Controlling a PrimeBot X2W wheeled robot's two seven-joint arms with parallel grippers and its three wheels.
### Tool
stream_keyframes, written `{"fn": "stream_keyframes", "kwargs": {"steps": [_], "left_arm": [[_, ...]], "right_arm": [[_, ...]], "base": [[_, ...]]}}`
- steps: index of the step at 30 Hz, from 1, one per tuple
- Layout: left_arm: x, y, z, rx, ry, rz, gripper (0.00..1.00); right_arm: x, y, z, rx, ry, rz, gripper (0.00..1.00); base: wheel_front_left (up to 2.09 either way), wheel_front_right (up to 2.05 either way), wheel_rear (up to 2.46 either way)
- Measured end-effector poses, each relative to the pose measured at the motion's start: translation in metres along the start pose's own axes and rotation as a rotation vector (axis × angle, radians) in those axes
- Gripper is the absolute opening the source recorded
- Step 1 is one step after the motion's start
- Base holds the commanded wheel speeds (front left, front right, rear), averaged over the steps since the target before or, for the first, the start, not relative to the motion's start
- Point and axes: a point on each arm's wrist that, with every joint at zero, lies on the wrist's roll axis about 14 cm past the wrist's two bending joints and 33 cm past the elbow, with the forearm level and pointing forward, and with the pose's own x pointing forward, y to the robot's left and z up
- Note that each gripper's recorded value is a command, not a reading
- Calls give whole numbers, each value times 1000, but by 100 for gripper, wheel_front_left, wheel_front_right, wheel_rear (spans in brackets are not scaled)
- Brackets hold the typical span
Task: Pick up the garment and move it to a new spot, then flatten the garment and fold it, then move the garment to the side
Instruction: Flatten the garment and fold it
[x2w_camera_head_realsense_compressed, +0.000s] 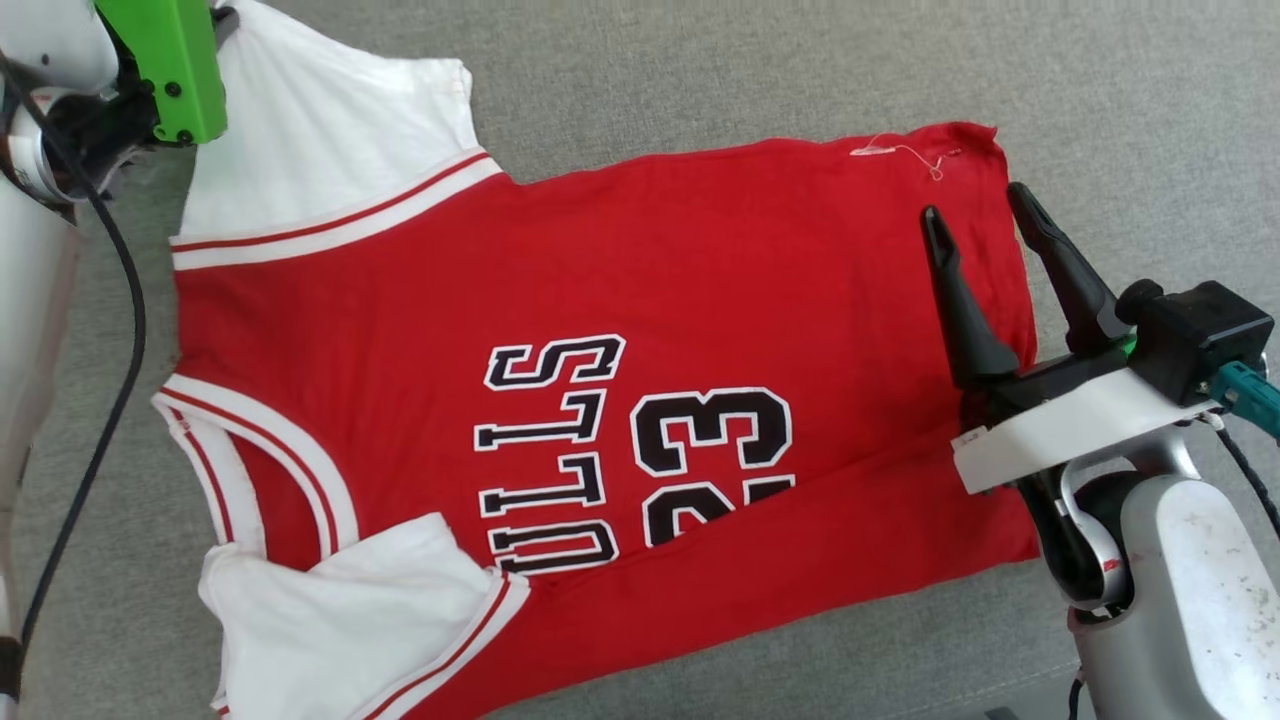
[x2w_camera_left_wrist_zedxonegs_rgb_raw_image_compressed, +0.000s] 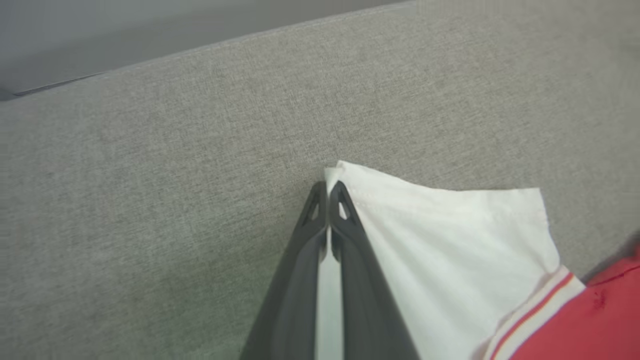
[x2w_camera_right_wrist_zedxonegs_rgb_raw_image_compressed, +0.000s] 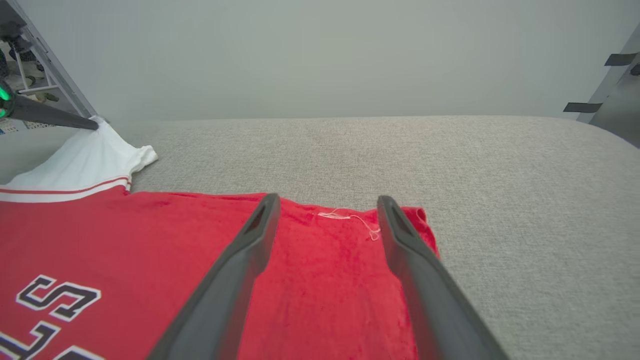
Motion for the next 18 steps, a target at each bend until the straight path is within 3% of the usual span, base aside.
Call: {"fn": "stream_keyframes", "kwargs": {"steps": [6, 18], "left_arm": [[-33, -10, 12, -15, -112, -21, 0], [-109, -48, 3, 126, -235, -85, 0]], "right_arm": [[-9, -6, -1, -73, 114, 22, 100], [2, -24, 4, -223, 401, 84, 100]], "base": [[0, 0, 0], [0, 0, 0]]}}
